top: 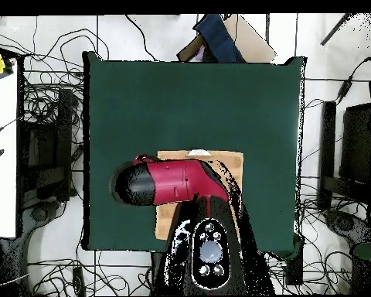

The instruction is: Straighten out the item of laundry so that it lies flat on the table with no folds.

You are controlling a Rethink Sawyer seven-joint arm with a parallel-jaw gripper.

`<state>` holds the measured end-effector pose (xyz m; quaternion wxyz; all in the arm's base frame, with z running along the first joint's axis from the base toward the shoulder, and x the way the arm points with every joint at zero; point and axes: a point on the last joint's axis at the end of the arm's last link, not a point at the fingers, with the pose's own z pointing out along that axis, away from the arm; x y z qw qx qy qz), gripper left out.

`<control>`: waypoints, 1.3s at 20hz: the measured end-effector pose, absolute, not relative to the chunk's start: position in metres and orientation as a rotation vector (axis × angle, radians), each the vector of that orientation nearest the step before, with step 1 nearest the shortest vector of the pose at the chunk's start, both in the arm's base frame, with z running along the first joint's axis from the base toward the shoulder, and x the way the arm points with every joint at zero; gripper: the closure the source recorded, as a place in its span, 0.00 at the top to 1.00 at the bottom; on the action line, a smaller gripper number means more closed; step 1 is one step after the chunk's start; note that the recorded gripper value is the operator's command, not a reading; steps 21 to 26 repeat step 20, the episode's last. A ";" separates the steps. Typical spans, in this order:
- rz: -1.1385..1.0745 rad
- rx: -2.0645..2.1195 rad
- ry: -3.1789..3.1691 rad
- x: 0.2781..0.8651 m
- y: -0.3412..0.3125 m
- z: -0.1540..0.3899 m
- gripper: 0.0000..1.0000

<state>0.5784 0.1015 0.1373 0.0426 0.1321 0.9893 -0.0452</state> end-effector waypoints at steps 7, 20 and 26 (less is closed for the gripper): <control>-0.114 0.394 3.016 0.585 0.128 0.166 1.00; -0.075 0.261 2.974 0.605 0.200 0.179 1.00; -0.075 0.261 2.974 0.605 0.200 0.179 1.00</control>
